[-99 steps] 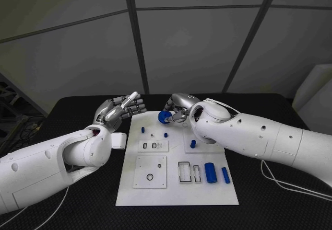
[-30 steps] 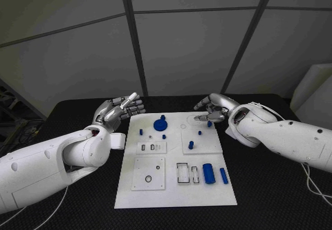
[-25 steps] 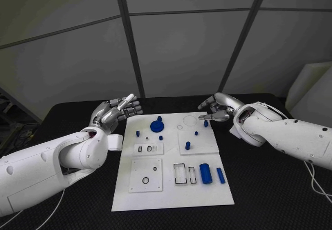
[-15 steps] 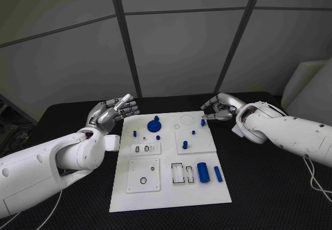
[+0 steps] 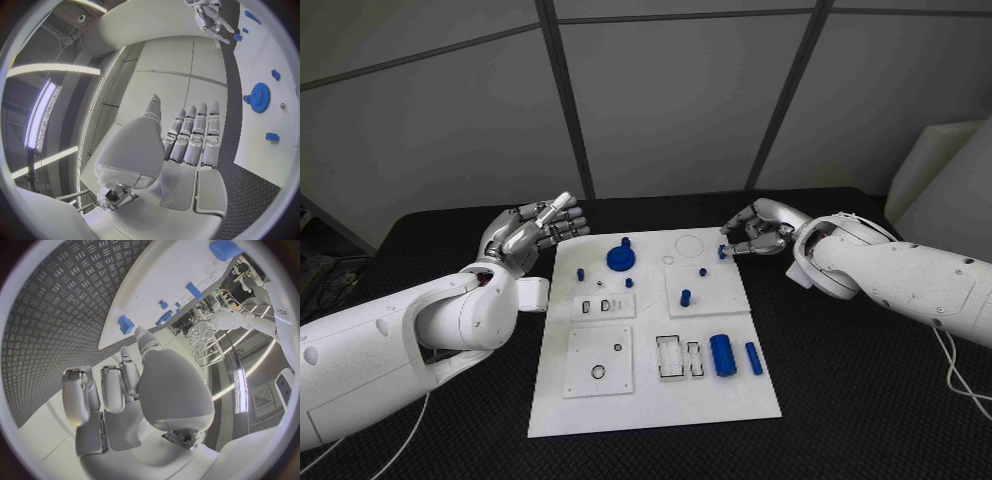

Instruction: Assemble the parts on the task board

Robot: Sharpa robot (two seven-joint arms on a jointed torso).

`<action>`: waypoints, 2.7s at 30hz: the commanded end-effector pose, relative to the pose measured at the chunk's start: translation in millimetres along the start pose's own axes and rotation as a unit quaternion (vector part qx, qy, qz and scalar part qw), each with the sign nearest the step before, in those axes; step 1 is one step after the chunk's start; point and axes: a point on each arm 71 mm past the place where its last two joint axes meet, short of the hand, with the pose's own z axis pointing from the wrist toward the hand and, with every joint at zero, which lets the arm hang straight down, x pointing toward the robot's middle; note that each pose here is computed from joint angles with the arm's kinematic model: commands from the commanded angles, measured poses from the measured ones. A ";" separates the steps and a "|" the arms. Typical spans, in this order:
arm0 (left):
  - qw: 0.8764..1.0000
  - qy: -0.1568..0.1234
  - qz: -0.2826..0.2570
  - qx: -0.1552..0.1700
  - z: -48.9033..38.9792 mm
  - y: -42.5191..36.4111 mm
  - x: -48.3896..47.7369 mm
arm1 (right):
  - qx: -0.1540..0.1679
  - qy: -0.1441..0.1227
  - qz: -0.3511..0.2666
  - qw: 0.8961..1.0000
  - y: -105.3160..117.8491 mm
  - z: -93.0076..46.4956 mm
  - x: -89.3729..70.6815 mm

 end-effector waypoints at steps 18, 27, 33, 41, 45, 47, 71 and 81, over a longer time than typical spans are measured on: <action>1.000 0.007 -0.001 0.004 1.0 -0.4 1.5 | 0.002 0.029 0.003 1.000 -1.6 2.3 7.0; 1.000 0.007 0.000 0.004 1.0 -0.4 1.2 | 0.006 0.038 -0.001 0.999 -1.3 4.4 9.8; 1.000 0.007 0.000 0.004 1.1 -0.3 1.1 | 0.008 0.040 -0.006 0.999 -0.7 6.2 11.5; 1.000 0.005 0.000 0.004 1.2 -0.4 0.1 | 0.012 0.040 -0.010 0.999 -2.2 7.2 11.7; 1.000 0.006 0.000 0.004 1.1 -0.3 0.5 | 0.013 0.040 -0.010 0.999 -2.4 7.3 11.7; 1.000 0.006 0.000 0.004 1.1 -0.3 0.7 | 0.014 0.041 -0.011 0.999 -2.4 7.3 11.8; 1.000 0.009 0.002 0.002 1.0 -0.2 0.4 | 0.023 0.036 -0.018 0.999 -2.2 9.3 12.5; 1.000 0.008 0.002 0.001 1.0 -0.1 0.0 | 0.019 0.031 -0.020 0.999 0.1 10.9 13.1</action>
